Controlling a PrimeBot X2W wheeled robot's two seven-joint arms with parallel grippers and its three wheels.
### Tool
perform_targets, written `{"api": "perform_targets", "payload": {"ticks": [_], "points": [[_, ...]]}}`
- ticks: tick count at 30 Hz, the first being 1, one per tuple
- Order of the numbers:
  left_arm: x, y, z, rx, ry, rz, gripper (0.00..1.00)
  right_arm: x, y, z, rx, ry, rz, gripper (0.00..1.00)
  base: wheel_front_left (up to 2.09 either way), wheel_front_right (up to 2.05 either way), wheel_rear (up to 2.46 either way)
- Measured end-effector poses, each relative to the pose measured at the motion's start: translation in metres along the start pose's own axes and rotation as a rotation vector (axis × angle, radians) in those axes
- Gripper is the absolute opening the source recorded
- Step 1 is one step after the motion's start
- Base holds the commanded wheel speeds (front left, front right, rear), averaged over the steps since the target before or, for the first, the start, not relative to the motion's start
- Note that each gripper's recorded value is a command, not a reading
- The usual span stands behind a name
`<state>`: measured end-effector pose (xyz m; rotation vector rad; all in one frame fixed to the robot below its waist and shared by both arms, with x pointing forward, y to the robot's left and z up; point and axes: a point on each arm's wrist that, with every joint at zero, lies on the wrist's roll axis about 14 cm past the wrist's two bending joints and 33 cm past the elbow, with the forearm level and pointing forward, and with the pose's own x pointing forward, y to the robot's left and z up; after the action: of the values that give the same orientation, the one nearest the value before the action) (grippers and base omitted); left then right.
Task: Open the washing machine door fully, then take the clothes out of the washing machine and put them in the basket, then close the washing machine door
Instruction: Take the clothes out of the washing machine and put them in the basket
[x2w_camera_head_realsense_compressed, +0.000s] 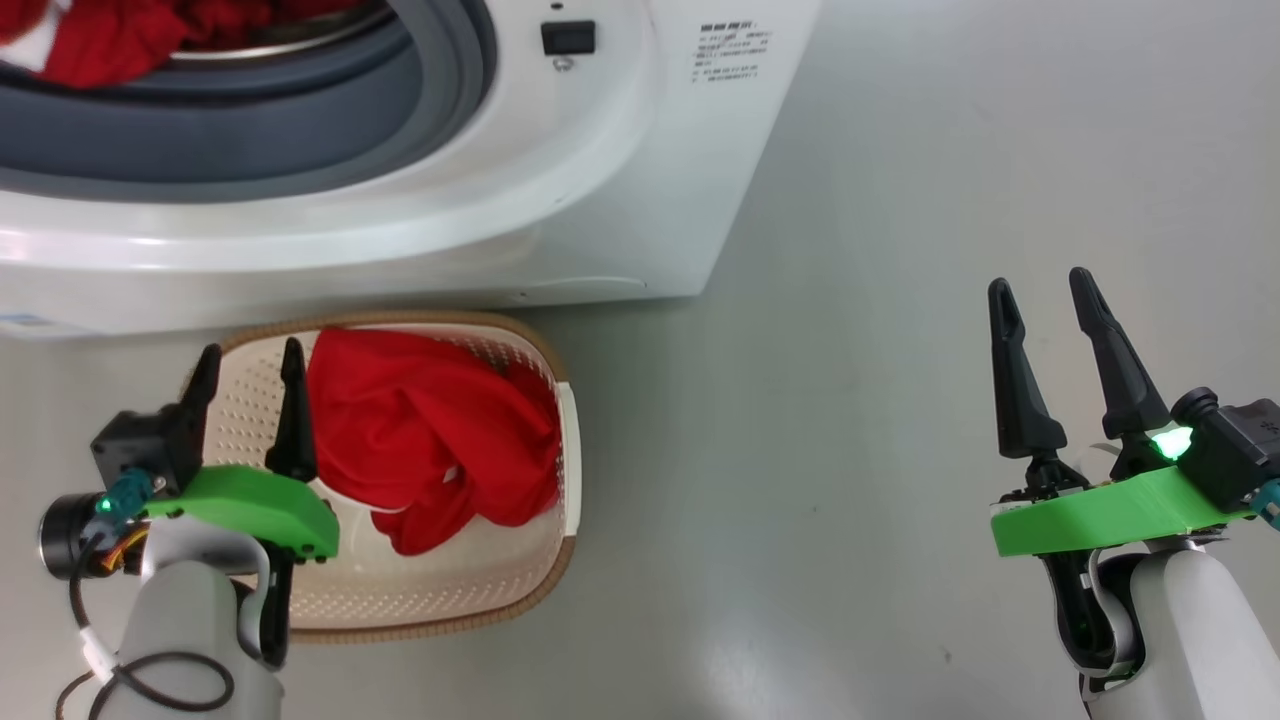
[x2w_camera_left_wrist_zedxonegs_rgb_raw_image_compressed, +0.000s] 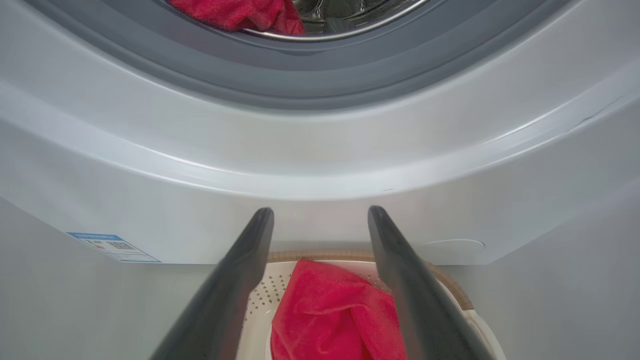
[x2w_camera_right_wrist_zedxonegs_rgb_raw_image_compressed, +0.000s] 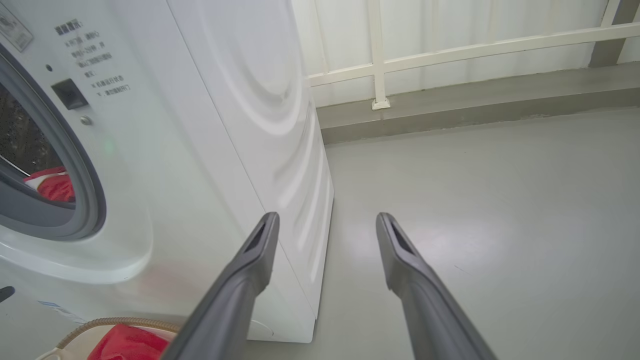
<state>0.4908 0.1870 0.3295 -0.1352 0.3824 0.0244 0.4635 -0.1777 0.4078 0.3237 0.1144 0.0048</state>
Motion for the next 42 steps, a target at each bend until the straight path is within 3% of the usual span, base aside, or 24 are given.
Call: {"api": "perform_targets", "payload": {"ticks": [26,42], "points": [[-0.088,-0.009,0.11,0.016,-0.357,-0.05,1.0,-0.056,0.012,0.035,0.002,-0.056,0.014,1.0,0.0,0.0,0.0],[-0.144,0.011,0.119,0.036,-0.435,0.001,1.0,-0.081,0.006,0.04,0.002,-0.067,-0.009,1.0,0.0,0.0,0.0]]}}
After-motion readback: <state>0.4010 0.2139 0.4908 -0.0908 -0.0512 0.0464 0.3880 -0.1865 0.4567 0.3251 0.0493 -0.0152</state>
